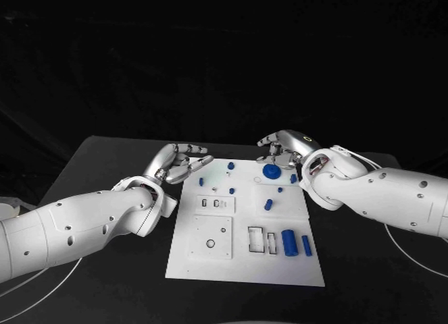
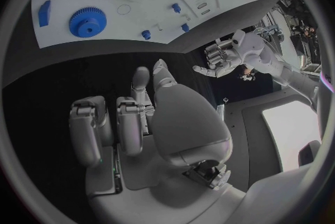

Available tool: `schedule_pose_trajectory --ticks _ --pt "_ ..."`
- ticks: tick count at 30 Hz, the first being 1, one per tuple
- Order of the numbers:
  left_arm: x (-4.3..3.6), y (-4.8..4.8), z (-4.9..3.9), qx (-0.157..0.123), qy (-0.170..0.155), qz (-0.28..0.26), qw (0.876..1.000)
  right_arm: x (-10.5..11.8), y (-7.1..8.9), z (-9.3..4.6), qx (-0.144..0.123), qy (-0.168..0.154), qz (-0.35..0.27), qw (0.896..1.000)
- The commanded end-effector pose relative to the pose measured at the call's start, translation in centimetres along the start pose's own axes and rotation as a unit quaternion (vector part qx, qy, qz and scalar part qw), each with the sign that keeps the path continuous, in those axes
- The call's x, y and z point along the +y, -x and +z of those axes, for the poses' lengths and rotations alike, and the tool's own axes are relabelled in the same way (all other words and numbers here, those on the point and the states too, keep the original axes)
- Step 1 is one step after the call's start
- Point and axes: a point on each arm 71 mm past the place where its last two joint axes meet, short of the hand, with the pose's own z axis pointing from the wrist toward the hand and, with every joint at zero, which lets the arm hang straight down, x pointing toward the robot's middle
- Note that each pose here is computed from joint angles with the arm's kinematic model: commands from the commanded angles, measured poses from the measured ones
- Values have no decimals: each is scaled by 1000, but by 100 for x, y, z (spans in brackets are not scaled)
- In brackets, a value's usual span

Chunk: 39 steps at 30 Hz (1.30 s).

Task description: Assemble the parts on the task board

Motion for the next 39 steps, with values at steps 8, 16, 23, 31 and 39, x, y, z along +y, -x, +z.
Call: schedule_pose_trajectory --ticks 8,16,23,31,39 --pt "5 -9 -4 6 -8 0 1000 -193 59 -97 11 -38 95 995" --pt "3 -21 -2 7 -9 -1 1000 -368 58 -99 11 -61 81 995" --pt "2 -24 -1 8 -9 -2 1000 -523 -32 -72 16 -80 58 995" --pt "3 -20 -4 8 -9 -2 1000 -604 -168 -4 25 -81 9 996" --pt "7 -13 -6 8 -9 -2 1000 -662 -243 34 37 -94 -13 995"
